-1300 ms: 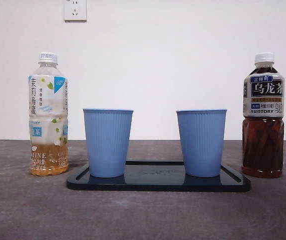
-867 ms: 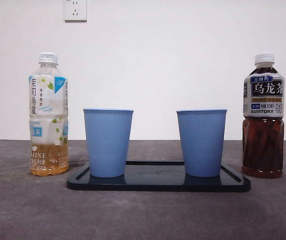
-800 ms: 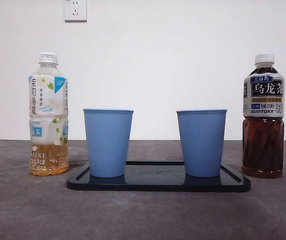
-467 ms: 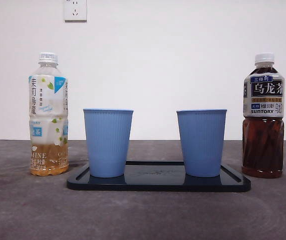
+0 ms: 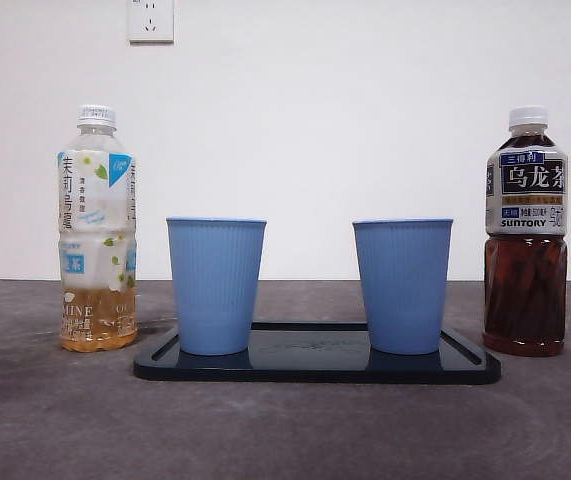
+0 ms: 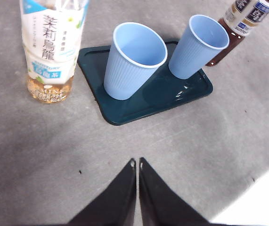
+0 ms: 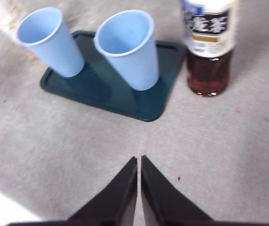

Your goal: Pour the drink into the cup

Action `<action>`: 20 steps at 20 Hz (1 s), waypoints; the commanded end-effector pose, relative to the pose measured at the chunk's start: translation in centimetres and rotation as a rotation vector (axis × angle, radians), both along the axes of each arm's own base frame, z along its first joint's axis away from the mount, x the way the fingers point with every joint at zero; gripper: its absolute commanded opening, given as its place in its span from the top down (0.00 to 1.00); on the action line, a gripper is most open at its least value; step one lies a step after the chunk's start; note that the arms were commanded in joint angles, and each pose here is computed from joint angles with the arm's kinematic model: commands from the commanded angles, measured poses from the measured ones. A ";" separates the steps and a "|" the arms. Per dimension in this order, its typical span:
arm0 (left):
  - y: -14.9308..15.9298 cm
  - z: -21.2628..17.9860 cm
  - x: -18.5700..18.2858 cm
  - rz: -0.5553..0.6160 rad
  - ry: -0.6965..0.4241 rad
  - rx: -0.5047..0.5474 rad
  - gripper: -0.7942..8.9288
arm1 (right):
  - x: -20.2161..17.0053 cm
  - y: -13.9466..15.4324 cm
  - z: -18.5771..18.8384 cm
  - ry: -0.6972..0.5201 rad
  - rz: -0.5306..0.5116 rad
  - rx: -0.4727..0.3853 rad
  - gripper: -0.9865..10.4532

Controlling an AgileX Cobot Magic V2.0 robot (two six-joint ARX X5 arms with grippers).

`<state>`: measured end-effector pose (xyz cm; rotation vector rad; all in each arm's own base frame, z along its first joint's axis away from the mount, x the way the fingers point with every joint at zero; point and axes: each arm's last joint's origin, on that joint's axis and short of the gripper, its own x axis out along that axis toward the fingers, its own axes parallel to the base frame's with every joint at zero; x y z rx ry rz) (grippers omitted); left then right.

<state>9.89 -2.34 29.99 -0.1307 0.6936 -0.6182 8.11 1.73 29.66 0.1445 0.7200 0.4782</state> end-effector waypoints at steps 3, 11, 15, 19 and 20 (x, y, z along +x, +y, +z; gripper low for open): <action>0.0 0.7 0.0 -0.016 -0.037 0.009 0.72 | 0.0 0.1 0.5 -0.026 0.018 -0.011 0.74; 0.0 0.7 0.1 -0.016 -0.044 0.008 0.46 | 0.1 -0.1 0.4 -0.018 -0.040 -0.021 0.49; 0.0 0.7 0.1 -0.016 -0.044 0.008 0.46 | 0.4 0.0 0.0 -0.010 -0.059 0.008 0.49; 0.0 0.7 0.1 -0.016 -0.045 0.008 0.46 | 2.0 0.4 -1.8 -0.026 -0.105 0.116 0.49; 0.0 0.7 0.1 -0.016 -0.045 0.008 0.46 | 2.5 0.5 -2.4 -0.040 -0.118 0.153 0.49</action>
